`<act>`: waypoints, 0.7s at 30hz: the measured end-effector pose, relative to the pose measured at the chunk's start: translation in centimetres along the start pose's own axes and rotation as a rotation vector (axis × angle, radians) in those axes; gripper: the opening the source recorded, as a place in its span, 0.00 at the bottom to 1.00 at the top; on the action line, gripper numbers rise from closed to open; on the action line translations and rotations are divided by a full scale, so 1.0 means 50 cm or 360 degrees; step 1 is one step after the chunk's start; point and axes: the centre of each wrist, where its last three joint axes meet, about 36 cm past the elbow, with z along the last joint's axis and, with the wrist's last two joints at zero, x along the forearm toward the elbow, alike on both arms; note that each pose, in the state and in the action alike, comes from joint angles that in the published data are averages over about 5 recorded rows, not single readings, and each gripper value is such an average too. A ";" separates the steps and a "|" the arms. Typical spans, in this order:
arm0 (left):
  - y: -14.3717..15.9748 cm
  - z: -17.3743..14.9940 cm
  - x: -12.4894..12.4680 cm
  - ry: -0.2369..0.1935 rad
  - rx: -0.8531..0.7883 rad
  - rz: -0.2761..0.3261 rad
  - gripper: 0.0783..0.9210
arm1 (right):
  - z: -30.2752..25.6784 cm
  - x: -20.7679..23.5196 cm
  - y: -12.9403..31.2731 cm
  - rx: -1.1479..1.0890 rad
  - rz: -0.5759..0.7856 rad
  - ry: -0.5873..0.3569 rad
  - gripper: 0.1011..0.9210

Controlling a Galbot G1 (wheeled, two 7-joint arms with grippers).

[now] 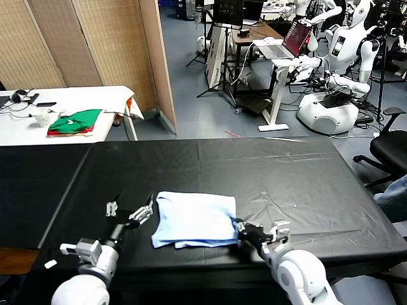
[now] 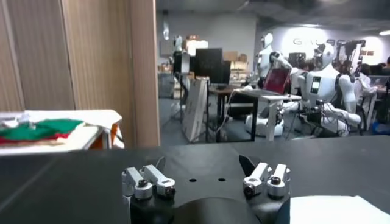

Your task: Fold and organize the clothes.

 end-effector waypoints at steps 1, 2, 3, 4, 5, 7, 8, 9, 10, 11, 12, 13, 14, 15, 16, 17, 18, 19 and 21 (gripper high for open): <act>0.000 0.001 0.000 0.0001 -0.0001 -0.0002 0.98 | -0.003 0.007 -0.006 0.0008 0.0015 -0.0007 0.08; 0.000 0.002 0.001 0.0003 -0.0004 -0.0003 0.98 | -0.005 0.013 -0.010 0.0016 0.0029 -0.0014 0.10; 0.000 0.003 0.002 0.0004 -0.0007 -0.0004 0.98 | -0.007 0.018 -0.013 0.0023 0.0043 -0.0020 0.15; 0.001 0.003 0.003 0.0001 -0.0010 -0.0004 0.98 | -0.008 0.025 -0.016 0.0031 0.0055 -0.0026 0.24; 0.002 0.004 0.005 -0.0007 -0.0014 -0.0003 0.98 | -0.009 0.031 -0.018 0.0039 0.0067 -0.0031 0.31; 0.006 0.007 0.008 -0.0029 -0.0020 0.0001 0.98 | -0.011 0.044 -0.021 0.0055 0.0089 -0.0041 0.51; 0.007 0.010 0.009 -0.0041 -0.0023 0.0002 0.98 | -0.012 0.051 -0.022 0.0065 0.0101 -0.0047 0.58; 0.009 0.012 0.009 -0.0048 -0.0024 0.0003 0.98 | -0.013 0.058 -0.022 0.0077 0.0112 -0.0051 0.65; 0.009 0.014 0.010 -0.0048 -0.0023 0.0002 0.98 | -0.013 0.066 -0.021 0.0092 0.0125 -0.0056 0.74; 0.010 0.016 0.011 -0.0041 -0.0018 -0.0001 0.98 | -0.013 0.073 -0.021 0.0107 0.0138 -0.0061 0.81; 0.009 0.017 0.012 -0.0027 -0.0011 -0.0007 0.98 | -0.012 0.080 -0.020 0.0123 0.0153 -0.0064 0.86; 0.008 0.017 0.014 -0.0009 0.0001 -0.0012 0.98 | -0.011 0.087 -0.018 0.0139 0.0169 -0.0066 0.92; 0.007 0.016 0.016 0.0010 0.0013 -0.0017 0.98 | -0.010 0.094 -0.018 0.0156 0.0188 -0.0069 0.95; 0.006 0.016 0.019 0.0029 0.0023 -0.0019 0.98 | -0.007 0.101 -0.017 0.0175 0.0210 -0.0079 0.96; 0.006 0.015 0.022 0.0044 0.0030 -0.0019 0.98 | -0.003 0.110 -0.016 0.0197 0.0233 -0.0100 0.97; 0.006 0.014 0.025 0.0055 0.0033 -0.0018 0.98 | 0.001 0.119 -0.016 0.0225 0.0260 -0.0133 0.98; 0.006 0.013 0.028 0.0063 0.0032 -0.0018 0.98 | 0.006 0.129 -0.015 0.0256 0.0286 -0.0177 0.98; 0.007 0.013 0.031 0.0069 0.0030 -0.0020 0.98 | 0.012 0.139 -0.013 0.0288 0.0311 -0.0230 0.98; 0.009 0.014 0.038 0.0079 0.0025 -0.0031 0.98 | 0.026 0.161 -0.006 0.0348 0.0356 -0.0342 0.98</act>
